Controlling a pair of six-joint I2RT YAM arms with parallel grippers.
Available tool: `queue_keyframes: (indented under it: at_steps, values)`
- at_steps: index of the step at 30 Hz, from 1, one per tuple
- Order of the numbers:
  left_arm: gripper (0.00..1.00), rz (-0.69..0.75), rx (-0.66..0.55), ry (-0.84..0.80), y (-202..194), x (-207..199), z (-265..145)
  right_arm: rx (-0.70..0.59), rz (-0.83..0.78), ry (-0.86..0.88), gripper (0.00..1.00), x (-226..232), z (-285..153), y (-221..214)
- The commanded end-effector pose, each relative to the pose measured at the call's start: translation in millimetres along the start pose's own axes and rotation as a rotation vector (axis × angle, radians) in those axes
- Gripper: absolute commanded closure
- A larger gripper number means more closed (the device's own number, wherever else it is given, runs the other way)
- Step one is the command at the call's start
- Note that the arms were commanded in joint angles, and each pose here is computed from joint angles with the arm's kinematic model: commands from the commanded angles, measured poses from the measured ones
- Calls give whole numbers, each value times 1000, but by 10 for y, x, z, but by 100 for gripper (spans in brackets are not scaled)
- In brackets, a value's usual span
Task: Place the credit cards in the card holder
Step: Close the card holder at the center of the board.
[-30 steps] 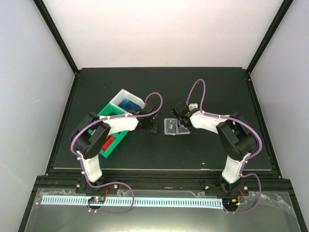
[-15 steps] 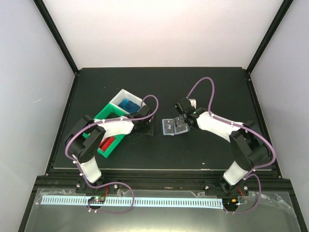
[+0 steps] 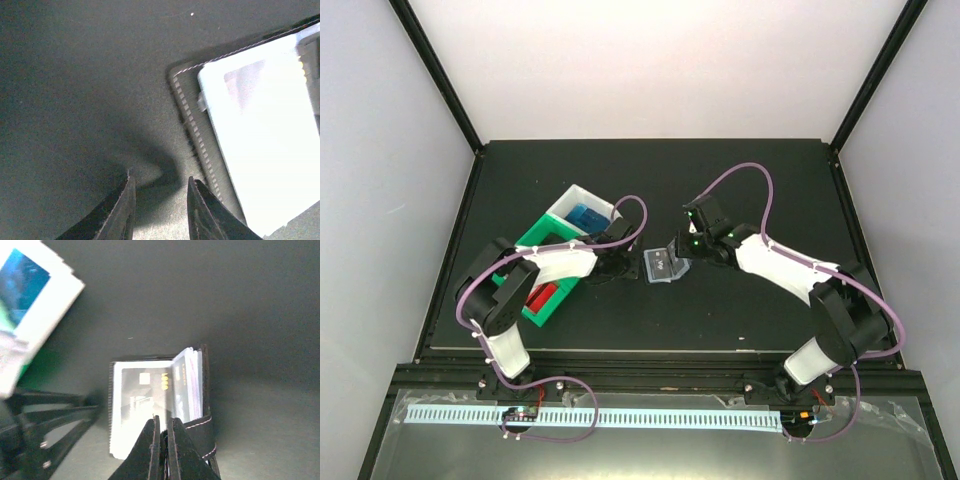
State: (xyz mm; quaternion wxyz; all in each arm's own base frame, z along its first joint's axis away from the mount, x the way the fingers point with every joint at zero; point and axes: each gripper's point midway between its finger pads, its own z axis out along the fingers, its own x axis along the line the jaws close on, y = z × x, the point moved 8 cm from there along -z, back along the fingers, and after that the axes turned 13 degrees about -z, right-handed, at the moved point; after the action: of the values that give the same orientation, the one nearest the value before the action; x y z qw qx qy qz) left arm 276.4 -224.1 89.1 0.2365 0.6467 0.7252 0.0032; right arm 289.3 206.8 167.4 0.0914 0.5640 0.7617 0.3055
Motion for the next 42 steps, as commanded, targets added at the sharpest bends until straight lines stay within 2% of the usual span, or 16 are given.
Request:
queue_keyframes:
  at_steps: [1, 13, 23, 33, 36, 42]
  values:
    - [70, -25, 107, 44, -174, 120, 197, -18, 19, 231, 99, 225, 22, 54]
    - [78, -105, 98, -12, -183, 155, 230, 13, 104, 457, 97, 398, 241, -3]
    - [78, -192, 101, -113, -171, 251, 194, -34, 129, 576, 65, 442, 149, 54]
    - [77, -187, 117, -138, -174, 251, 191, -180, 86, 587, 42, 342, -189, 40]
    - [77, -189, 115, -132, -171, 268, 190, -206, 79, 535, 40, 296, -252, 41]
    - [77, -209, 61, -85, -173, 363, 111, -79, 81, 166, 45, -31, 44, -107]
